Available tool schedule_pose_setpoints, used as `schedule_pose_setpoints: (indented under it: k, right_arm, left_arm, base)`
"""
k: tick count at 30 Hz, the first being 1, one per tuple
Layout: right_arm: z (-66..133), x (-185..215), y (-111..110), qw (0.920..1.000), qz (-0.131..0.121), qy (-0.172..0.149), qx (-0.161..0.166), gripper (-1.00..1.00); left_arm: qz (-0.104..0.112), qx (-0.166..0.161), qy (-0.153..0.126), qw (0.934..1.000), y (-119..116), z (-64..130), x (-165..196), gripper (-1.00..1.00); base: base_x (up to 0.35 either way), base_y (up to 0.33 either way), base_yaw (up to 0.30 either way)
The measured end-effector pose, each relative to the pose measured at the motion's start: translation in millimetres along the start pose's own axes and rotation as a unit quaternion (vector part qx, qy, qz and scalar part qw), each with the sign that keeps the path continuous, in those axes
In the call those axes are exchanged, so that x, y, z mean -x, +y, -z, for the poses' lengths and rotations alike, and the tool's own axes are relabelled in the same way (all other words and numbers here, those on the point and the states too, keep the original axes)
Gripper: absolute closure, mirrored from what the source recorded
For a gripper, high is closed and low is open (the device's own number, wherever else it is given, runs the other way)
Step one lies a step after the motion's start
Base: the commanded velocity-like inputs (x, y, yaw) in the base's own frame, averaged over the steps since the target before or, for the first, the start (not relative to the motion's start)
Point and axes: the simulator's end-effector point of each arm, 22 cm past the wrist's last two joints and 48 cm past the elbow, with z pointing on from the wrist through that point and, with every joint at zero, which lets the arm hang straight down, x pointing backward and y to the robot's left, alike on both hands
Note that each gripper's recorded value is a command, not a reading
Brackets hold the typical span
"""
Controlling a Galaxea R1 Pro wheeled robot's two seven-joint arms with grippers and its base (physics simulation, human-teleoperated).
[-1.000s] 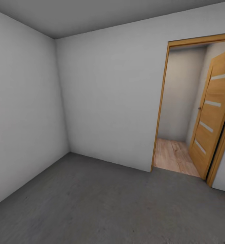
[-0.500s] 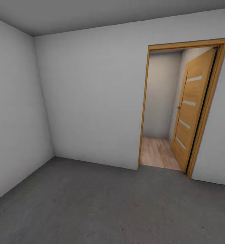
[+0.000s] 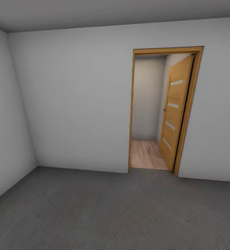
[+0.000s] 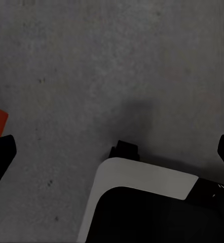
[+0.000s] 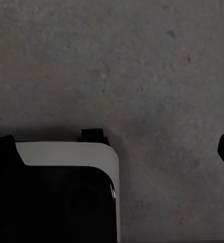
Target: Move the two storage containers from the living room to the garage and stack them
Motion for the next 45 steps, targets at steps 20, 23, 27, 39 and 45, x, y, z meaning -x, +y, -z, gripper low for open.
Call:
schedule_pose_setpoints:
  k: [20, 23, 27, 39, 45]
  right_arm:
    - [0.4, 3.5, 0.1, 1.0, -0.001, -0.004, 0.0, -1.0]
    - [0.4, 4.0, 0.1, 1.0, -0.001, -0.005, 0.0, -1.0]
    - [0.5, 4.6, 0.1, 1.0, -0.001, -0.006, 0.0, -1.0]
    - [0.7, 5.1, 0.0, 1.0, -0.001, -0.007, 0.0, -1.0]
    - [0.6, 5.6, 0.3, 1.0, 0.0, -0.008, 0.0, -1.0]
  left_arm:
    - [0.0, -0.002, -0.004, 1.0, -2.5, 1.0, 2.9, -1.0]
    - [0.0, -0.003, -0.004, 1.0, -2.9, 1.2, 3.2, -1.0]
    - [-0.001, -0.003, -0.004, 1.0, -3.2, 1.4, 3.3, -1.0]
    - [-0.001, -0.005, -0.005, 1.0, -5.6, 1.9, 2.8, -1.0]
    - [-0.001, -0.004, -0.005, 1.0, -5.5, 1.8, 3.2, -1.0]
  base:
    - [0.0, 0.0, -0.281]
    - [0.0, 0.0, -0.284]
    - [0.005, 0.0, -0.284]
    - [0.19, 0.0, -0.287]
    - [0.138, 0.0, -0.289]
